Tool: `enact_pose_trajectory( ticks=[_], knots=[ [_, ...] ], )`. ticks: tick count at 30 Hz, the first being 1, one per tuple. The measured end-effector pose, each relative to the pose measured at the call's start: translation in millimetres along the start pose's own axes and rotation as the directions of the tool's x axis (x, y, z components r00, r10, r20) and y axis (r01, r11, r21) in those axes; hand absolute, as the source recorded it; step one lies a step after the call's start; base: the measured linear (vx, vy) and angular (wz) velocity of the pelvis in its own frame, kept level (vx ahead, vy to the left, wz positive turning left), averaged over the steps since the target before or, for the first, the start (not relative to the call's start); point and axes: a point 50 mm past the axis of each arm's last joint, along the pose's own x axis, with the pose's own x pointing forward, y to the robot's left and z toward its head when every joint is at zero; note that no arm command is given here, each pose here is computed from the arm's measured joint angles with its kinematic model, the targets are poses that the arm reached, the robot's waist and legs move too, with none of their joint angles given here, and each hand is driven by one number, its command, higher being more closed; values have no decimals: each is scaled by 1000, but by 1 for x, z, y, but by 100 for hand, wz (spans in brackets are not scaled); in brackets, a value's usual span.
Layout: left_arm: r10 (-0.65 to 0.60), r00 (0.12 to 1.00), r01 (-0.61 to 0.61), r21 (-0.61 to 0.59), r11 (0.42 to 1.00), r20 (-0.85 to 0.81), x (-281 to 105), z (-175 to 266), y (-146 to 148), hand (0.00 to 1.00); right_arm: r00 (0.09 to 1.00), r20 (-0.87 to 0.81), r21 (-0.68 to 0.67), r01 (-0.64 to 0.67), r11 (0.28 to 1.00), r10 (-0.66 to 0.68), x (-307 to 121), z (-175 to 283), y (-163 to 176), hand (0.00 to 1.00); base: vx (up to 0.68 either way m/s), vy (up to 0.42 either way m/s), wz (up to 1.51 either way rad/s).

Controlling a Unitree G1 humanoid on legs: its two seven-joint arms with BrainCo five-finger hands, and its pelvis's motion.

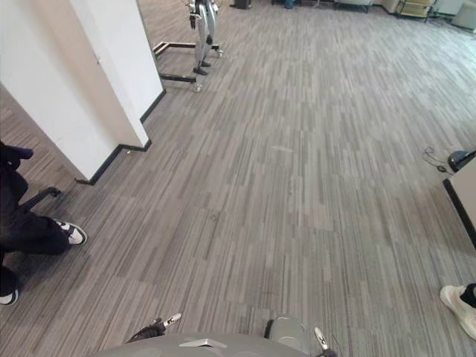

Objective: Organize washtable

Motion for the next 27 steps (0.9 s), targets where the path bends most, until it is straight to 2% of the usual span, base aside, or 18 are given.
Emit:
enact_pose_trajectory(
  ticks=[1,6,11,13,16,18,20,22,27],
  knots=[
    [12,1000,-12,-41,999,2,-2,-4,3,0,1000,29,28,11,1000,-12,0,7,-2,0,292,-307,-39],
    [49,997,-51,-20,999,-63,-9,-28,21,0,999,44,43,3,999,-5,3,15,7,0,360,-244,-35],
    [90,986,-94,-24,995,-143,-20,-59,36,0,992,89,23,-88,996,86,5,29,43,0,77,50,-68],
    [116,981,-124,-41,991,-158,-23,-64,43,0,992,84,22,-92,995,90,4,24,43,0,660,60,-42],
    [128,986,-133,-41,990,-109,-16,-44,46,0,995,60,67,-79,995,75,4,14,38,0,584,76,15],
    [130,988,-129,16,991,-87,-13,-32,51,0,998,31,62,-57,996,55,3,6,29,0,391,79,52],
    [89,995,-87,52,995,-41,-8,-16,38,0,999,20,58,-52,997,51,2,2,24,0,98,27,48],
    [19,999,-21,51,999,30,0,8,10,0,999,3,31,-52,998,52,1,-2,19,0,-115,56,35],
    [-90,989,86,35,996,116,3,33,-36,0,999,-35,-64,-43,997,41,-3,-18,6,0,-254,27,17]
  ],
)
